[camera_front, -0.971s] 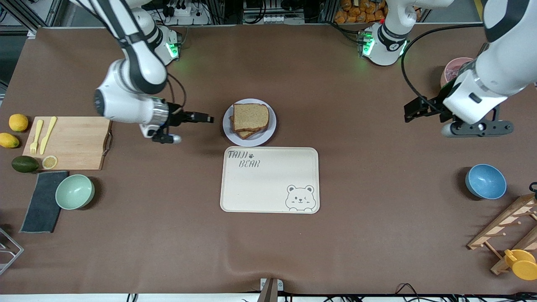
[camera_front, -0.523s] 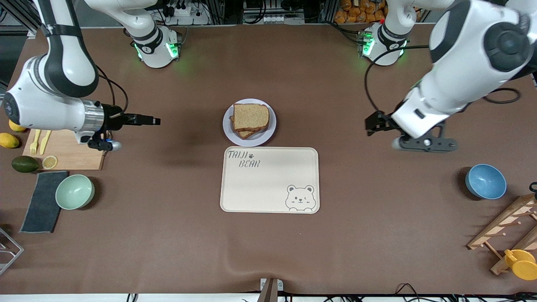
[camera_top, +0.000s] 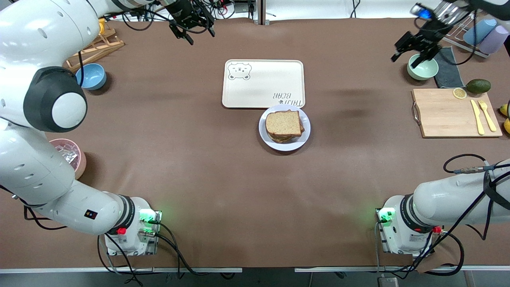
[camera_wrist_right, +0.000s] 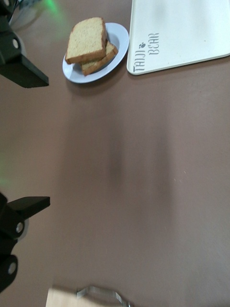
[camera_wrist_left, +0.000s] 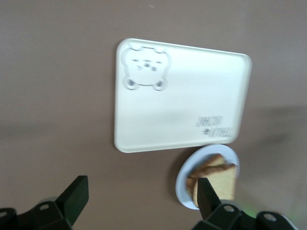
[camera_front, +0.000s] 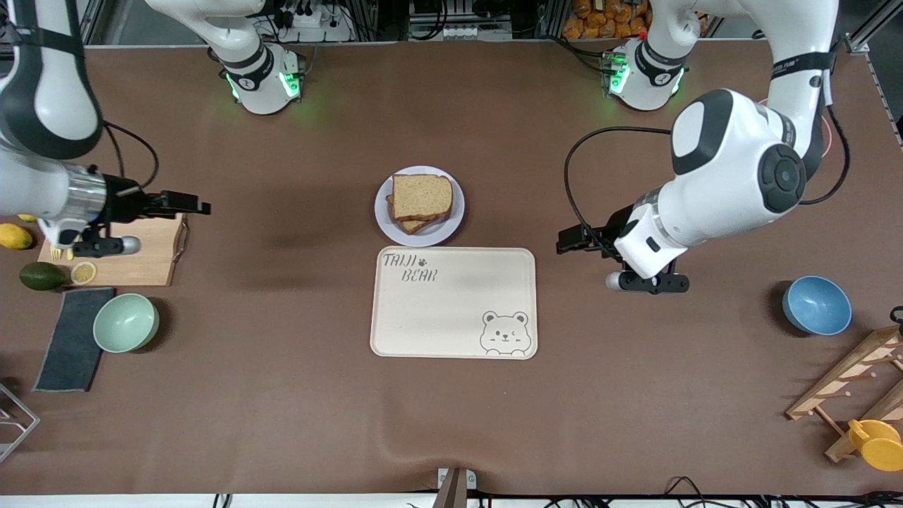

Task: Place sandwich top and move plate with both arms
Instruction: 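Withdraw the right gripper while the left gripper reaches toward the plate, then move the left gripper to the plate rim and close on it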

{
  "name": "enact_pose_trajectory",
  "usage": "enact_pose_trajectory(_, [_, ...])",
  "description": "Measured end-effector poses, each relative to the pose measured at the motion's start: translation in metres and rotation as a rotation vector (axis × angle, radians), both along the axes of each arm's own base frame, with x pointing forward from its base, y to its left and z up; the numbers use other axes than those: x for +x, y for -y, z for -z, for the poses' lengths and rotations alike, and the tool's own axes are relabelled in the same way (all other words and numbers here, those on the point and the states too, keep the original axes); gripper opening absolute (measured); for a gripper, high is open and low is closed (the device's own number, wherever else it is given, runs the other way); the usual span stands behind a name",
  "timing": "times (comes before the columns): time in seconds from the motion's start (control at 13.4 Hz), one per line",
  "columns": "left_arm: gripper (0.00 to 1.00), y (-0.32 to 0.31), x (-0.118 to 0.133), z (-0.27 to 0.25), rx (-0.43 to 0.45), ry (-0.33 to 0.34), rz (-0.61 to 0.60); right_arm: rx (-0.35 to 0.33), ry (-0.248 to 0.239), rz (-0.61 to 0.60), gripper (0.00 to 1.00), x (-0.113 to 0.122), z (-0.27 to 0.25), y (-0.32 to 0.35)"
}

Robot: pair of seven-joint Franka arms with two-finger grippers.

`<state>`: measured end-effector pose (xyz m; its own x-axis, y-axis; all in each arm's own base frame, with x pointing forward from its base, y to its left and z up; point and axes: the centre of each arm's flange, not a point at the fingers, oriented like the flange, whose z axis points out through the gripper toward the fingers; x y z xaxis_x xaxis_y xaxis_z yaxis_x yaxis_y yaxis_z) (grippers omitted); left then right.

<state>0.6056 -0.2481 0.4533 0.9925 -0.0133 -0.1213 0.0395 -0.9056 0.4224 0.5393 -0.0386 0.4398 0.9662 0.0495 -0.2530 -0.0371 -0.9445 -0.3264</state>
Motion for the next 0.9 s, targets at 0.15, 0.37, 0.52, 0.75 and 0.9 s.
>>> enact_pose_trajectory(0.15, [1.0, -0.02, 0.004, 0.023, -0.041, 0.012, 0.026, -0.043, 0.016, -0.019, 1.0, 0.002, -0.03, 0.012])
enact_pose_trajectory(0.37, [1.0, -0.06, -0.001, 0.078, -0.133, 0.014, 0.062, -0.097, 0.103, 0.001, 1.0, -0.005, -0.084, 0.027])
enact_pose_trajectory(0.52, [1.0, -0.071, -0.014, 0.112, -0.192, 0.003, 0.072, -0.149, 0.193, 0.033, 1.0, -0.007, -0.126, 0.026])
enact_pose_trajectory(0.75, [1.0, -0.068, -0.043, 0.156, -0.352, -0.015, 0.072, -0.192, 0.277, 0.029, 1.0, 0.0, -0.165, 0.004])
enact_pose_trajectory(0.9, [1.0, -0.067, -0.068, 0.194, -0.481, -0.014, 0.046, -0.211, 0.312, 0.031, 1.0, 0.006, -0.167, 0.003])
